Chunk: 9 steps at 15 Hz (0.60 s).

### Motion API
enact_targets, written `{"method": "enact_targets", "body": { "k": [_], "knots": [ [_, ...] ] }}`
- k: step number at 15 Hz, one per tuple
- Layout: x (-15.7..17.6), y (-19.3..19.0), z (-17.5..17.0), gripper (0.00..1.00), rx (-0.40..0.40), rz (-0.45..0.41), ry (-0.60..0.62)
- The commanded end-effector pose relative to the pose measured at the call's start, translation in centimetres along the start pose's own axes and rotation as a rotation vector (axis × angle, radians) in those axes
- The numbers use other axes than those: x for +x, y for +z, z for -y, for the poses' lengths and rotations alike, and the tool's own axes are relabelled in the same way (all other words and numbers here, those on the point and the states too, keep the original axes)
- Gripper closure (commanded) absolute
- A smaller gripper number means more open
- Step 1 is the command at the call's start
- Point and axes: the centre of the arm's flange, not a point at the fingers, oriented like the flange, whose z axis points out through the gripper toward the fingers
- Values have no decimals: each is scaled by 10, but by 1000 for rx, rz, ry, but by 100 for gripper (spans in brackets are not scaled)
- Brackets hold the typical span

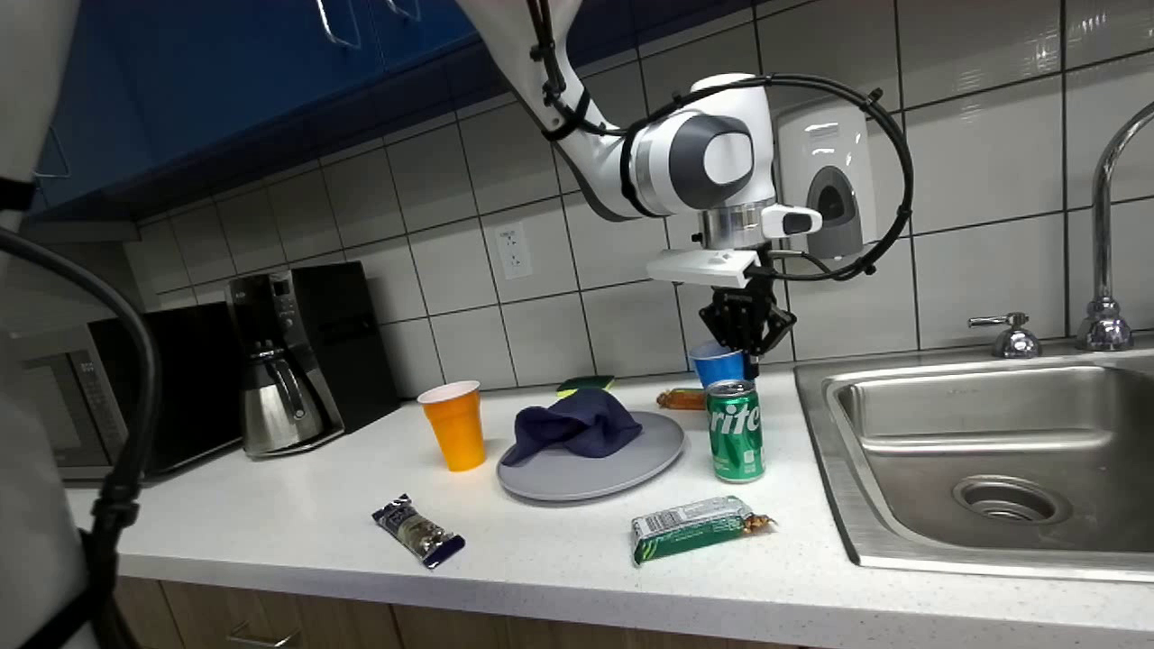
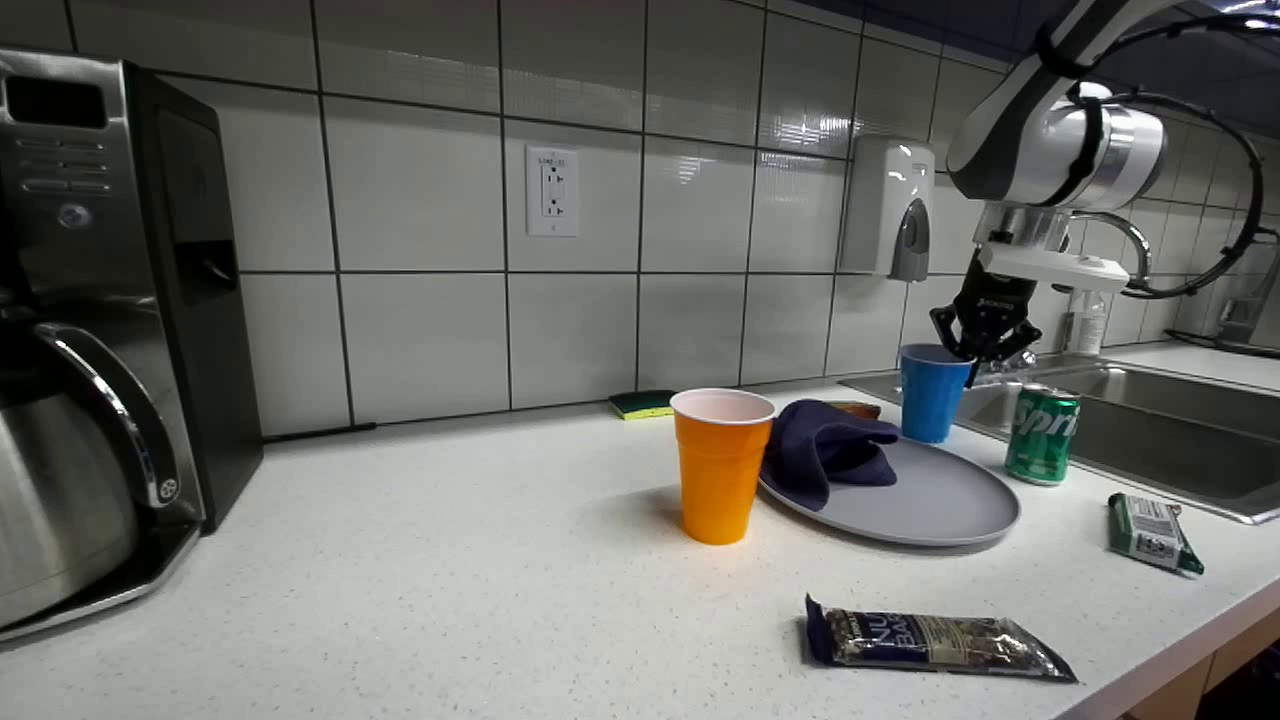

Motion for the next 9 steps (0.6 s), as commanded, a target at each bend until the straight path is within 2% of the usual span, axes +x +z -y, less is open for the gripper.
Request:
{"method": "enact_targets", "body": {
  "k": [1, 3, 9],
  "knots": [
    [5, -22, 0, 70, 5, 34, 31],
    [6, -26, 1, 62, 6, 41, 34],
    [9, -32, 3, 18, 4, 55, 40]
  ]
}}
